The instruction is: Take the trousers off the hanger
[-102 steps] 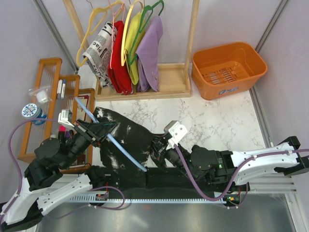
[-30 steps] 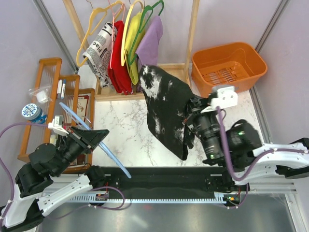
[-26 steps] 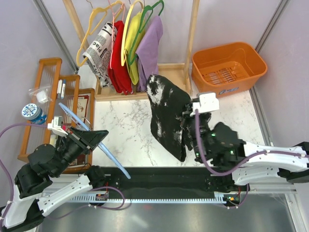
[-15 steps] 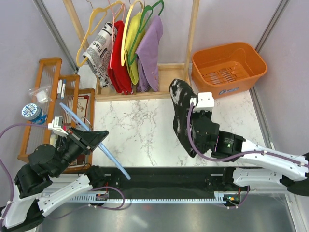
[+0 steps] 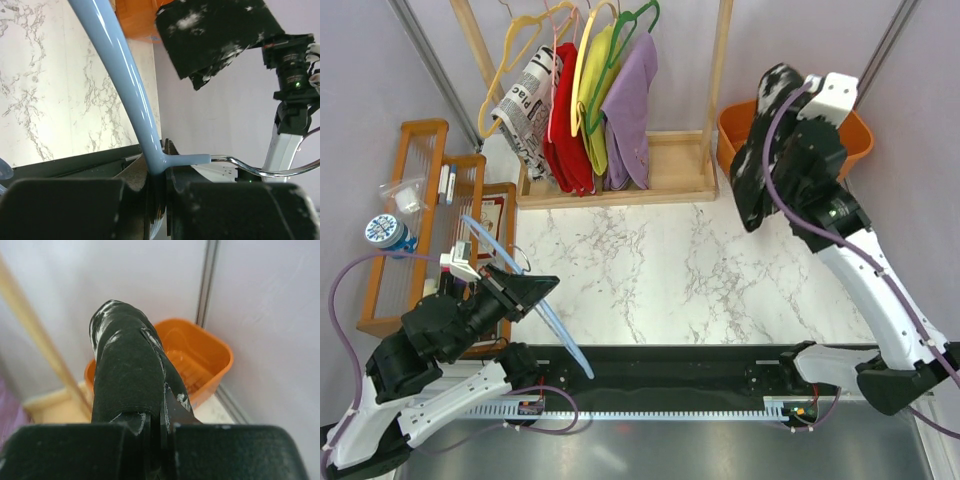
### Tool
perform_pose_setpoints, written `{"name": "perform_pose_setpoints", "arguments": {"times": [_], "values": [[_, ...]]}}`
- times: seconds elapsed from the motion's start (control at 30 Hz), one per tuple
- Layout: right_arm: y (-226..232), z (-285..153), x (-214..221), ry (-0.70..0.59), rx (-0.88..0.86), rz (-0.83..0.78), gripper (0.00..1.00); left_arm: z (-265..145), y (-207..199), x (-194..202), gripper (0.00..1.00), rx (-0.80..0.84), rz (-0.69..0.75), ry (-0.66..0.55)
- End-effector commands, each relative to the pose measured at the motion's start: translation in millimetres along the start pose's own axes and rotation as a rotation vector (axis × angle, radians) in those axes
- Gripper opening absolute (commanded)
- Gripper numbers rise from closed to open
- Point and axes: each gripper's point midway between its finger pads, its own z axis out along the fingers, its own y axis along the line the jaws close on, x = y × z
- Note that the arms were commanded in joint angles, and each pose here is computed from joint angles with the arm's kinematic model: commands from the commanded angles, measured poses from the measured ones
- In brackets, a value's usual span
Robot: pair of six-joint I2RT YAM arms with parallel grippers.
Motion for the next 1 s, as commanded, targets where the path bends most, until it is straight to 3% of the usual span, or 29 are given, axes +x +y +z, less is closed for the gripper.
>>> {"name": "perform_pose_setpoints", "arguments": {"times": [0.0,0.23,0.47,0.6,0.83,0.97], "values": [[-7,32,-75,-0.17,-0.015,0.159,0.0,8,-7,-2,0.02,0.031,-0.015,-0.024],[-34,109,-101,-0.28,0.053,0.166,0.0,14,-4,-4,0.02,0.003,0.015,-0.041],[-30,187,-77,-0.29,0.001,0.2,0.0,17,2,-14,0.02,-0.026,0.071,-0.095],[-22,211,-86,-0.324,-0.01,0.192,0.0,20,1,-22,0.02,-0.049,0.125,-0.13],[-48,253,-85,-0.384,-0.021,0.182,0.0,33,1,-24,0.02,-0.103,0.219,-0.132],[-51,278,-65,-0.382,-0.048,0.145,0.0,39,4,-24,0.02,-0.126,0.237,-0.134]]}}
